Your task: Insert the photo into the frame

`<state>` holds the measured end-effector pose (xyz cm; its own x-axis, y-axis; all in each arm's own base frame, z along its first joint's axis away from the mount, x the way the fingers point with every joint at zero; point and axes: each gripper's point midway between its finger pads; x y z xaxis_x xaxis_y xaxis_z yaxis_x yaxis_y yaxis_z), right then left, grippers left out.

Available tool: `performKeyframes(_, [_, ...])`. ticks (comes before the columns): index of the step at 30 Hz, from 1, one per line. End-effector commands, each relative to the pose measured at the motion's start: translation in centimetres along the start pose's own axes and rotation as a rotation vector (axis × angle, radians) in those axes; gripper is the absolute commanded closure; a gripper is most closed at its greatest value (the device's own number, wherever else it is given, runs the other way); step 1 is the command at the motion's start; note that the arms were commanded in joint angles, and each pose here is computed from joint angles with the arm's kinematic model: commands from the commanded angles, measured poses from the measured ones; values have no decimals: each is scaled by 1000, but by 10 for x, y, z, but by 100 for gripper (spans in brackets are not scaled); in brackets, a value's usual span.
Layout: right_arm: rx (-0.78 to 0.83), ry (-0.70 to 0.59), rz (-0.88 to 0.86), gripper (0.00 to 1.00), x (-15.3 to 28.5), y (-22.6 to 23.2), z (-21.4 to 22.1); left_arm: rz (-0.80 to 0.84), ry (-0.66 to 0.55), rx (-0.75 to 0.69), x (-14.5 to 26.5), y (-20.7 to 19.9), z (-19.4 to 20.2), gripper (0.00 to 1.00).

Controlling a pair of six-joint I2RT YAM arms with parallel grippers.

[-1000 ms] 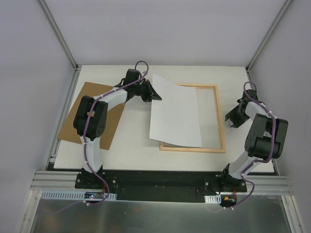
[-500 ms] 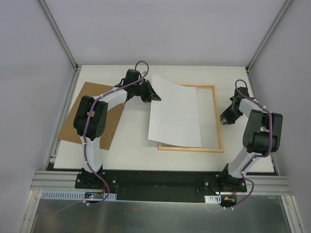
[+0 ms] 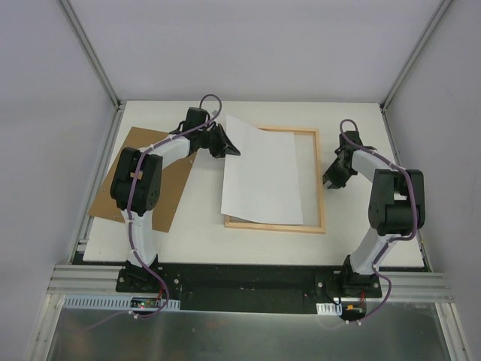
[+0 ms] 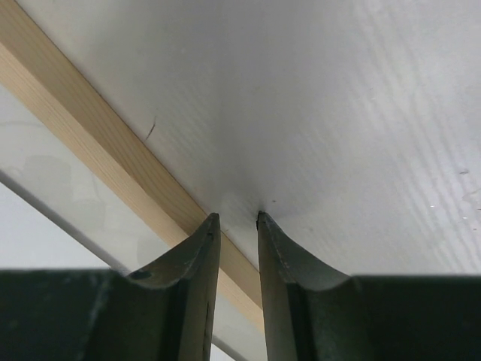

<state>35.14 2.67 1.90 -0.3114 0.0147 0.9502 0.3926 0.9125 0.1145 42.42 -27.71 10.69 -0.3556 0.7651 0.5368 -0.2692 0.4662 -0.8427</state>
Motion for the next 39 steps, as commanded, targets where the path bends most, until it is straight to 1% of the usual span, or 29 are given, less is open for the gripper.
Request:
performKeyframes(1, [30, 54, -56, 71, -2, 31, 15, -1, -5, -49, -4, 4, -6, 100])
performKeyframes(14, [125, 66, -68, 71, -1, 62, 20, 27, 42, -89, -13, 1, -7, 100])
performKeyframes(20, [152, 66, -71, 71, 0, 70, 17, 36, 55, -114, -16, -1, -9, 100])
performKeyframes(34, [188, 72, -73, 70, 1, 76, 12, 26, 80, -140, -23, -3, -17, 100])
performKeyframes(39, [192, 71, -68, 70, 2, 76, 9, 14, 82, -123, -24, 0, -18, 100])
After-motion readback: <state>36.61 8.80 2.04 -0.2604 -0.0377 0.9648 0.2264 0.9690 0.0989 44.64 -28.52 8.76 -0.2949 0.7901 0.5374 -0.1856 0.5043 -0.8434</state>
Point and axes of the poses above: each gripper's point midway between its finger pads, its own x axis back along the fingers, its own y axis along the line the jaws close on, z = x × y, and after that the axes turned 14 degrees about x, right-handed
